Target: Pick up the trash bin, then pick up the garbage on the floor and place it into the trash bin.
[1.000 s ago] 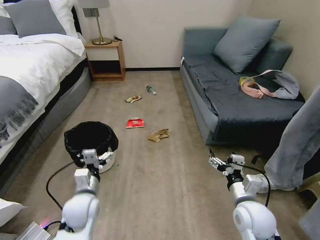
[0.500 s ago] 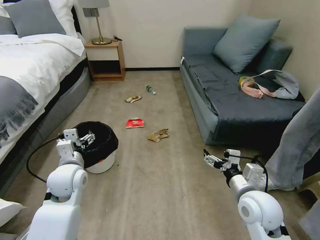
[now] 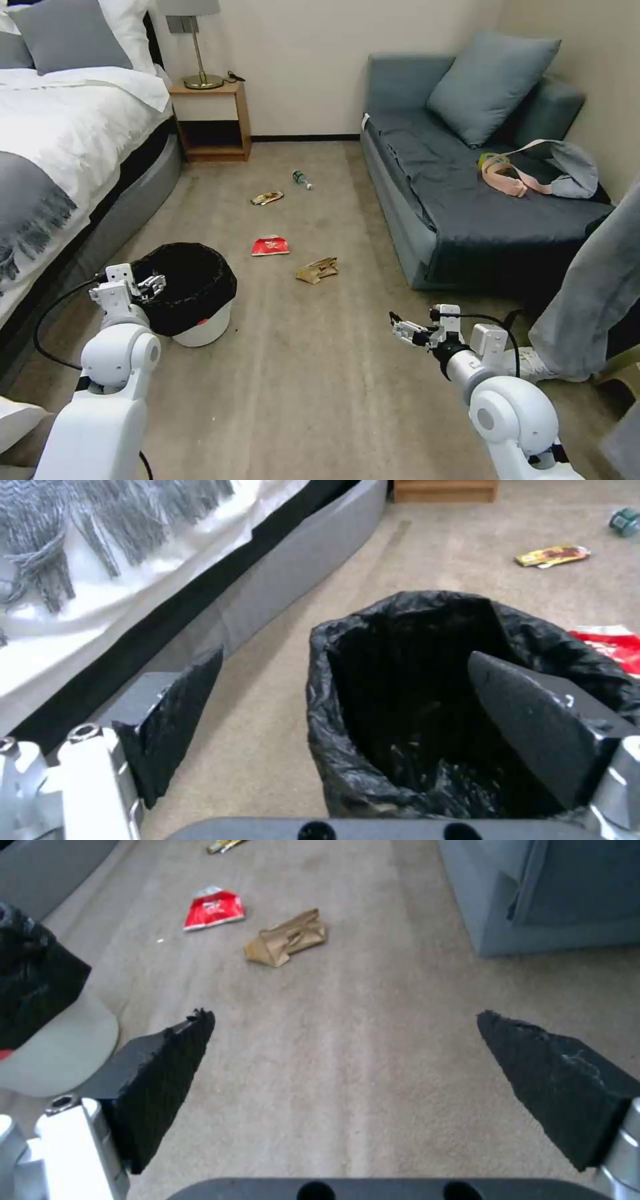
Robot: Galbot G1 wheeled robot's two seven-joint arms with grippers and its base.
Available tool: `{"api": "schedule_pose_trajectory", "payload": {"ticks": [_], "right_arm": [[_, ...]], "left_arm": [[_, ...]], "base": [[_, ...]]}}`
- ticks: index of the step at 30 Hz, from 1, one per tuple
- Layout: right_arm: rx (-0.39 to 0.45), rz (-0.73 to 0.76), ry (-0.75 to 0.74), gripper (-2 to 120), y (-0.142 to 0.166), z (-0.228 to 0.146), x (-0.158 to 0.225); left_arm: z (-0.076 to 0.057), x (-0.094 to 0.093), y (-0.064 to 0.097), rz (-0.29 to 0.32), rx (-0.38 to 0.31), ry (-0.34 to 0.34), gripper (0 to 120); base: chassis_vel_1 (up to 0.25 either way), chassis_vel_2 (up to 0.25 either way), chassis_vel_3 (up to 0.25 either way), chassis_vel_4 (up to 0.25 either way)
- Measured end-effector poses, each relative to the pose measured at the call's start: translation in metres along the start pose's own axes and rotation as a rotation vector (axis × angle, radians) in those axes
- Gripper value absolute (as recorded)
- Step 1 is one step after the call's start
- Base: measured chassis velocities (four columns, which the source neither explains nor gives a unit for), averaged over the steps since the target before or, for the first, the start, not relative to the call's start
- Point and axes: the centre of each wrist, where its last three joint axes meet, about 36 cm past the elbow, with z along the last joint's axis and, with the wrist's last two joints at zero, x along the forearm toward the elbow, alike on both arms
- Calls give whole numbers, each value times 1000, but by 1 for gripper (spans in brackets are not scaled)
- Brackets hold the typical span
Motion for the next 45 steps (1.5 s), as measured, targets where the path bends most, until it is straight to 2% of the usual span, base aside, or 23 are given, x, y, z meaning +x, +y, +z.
{"api": "schedule_pose_trajectory", "payload": {"ticks": [7, 8, 10, 14, 15, 19, 21, 24, 29, 34, 40, 45], "right_arm": [[1, 3, 5, 100, 0, 3, 1], [1, 7, 10, 100, 1, 6, 2], [0, 6, 11, 100, 2, 7, 3], [-3, 2, 17, 100, 5, 11, 4], [-3, 2, 17, 100, 5, 11, 4], [-1, -1, 20, 100, 9, 14, 4], [-1, -1, 20, 100, 9, 14, 4], [2, -5, 25, 100, 12, 17, 3], [5, -21, 33, 100, 17, 20, -2], [7, -37, 37, 100, 21, 23, -6], [26, -69, 45, 100, 34, 32, -11], [38, -75, 53, 100, 40, 37, -11]], "left_arm": [[-1, -7, 5, -8, -8, 3, 98], [0, -19, 11, -20, -15, 16, 98], [0, -24, 14, -24, -16, 23, 98], [-2, -50, 25, -34, -4, 68, 97], [-2, -50, 25, -34, -4, 68, 97], [-7, -72, 30, -36, 15, 112, 97], [-7, -75, 31, -35, 17, 118, 97], [-10, -90, 32, -32, 38, 155, 95], [-10, -103, 37, -36, 49, 182, 95], [-5, -119, 40, -41, 60, 214, 94], [12, -142, 37, -57, 84, 275, 94], [14, -144, 31, -40, 88, 279, 94]], "base": [[0, 0, 0, 0], [0, 0, 0, 0], [0, 0, 0, 0], [0, 0, 0, 0], [0, 0, 0, 0], [0, 0, 0, 0], [0, 0, 0, 0], [0, 0, 0, 0], [0, 0, 0, 0], [0, 0, 0, 0], [0, 0, 0, 0], [0, 0, 0, 0]]}}
